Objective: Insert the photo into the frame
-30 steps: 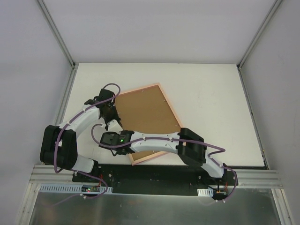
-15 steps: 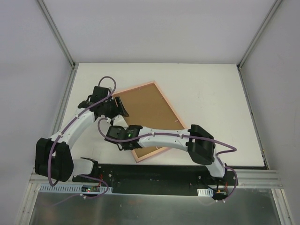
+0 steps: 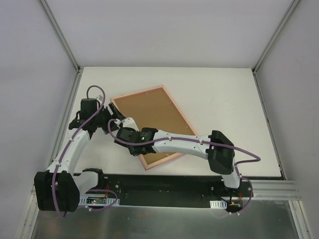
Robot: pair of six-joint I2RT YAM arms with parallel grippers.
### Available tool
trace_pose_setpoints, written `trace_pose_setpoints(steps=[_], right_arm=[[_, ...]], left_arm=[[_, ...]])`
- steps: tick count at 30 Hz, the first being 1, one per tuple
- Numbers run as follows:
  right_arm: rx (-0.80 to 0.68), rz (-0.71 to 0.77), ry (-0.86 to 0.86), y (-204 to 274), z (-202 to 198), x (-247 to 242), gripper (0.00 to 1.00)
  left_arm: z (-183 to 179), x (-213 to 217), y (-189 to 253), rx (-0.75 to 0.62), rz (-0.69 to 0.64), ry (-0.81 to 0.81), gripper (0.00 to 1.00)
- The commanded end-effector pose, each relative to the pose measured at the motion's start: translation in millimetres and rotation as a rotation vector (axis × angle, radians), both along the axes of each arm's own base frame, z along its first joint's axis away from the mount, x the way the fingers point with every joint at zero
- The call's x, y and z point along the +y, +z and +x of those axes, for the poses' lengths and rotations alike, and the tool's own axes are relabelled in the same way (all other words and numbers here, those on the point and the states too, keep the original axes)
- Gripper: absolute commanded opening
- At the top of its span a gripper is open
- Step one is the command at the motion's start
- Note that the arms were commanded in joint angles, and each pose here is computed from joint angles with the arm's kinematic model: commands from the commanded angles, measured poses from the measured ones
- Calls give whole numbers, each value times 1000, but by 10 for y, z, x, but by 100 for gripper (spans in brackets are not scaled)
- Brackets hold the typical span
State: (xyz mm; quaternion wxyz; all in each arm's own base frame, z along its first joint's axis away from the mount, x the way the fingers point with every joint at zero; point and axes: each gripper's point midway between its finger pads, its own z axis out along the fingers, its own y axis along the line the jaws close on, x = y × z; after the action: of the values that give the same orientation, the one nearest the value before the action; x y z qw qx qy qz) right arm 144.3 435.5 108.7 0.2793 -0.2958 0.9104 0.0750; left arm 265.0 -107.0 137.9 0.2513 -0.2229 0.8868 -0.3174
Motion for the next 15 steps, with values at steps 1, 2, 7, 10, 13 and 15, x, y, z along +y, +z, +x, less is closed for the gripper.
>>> trace_pose_setpoints(steps=[1,2,7,10,13,15], right_arm=[[-51,130,16,521,63,85,0],[-50,137,15,547,60,88,0],[-45,164,18,659,59,70,0],[-45,174,14,716,63,41,0],[-44,189,15,781,60,12,0],[-44,201,16,834,52,1,0]], left_arm=[[-8,-118,-6,-2,-89,-33,71],[3,-138,-30,-1,-112,-35,71],[77,-215,-123,-20,-221,-38,70],[130,-216,-127,-49,-259,-24,70],[192,-216,-95,-90,-315,-4,65],[231,-239,-70,-113,-358,0,58]])
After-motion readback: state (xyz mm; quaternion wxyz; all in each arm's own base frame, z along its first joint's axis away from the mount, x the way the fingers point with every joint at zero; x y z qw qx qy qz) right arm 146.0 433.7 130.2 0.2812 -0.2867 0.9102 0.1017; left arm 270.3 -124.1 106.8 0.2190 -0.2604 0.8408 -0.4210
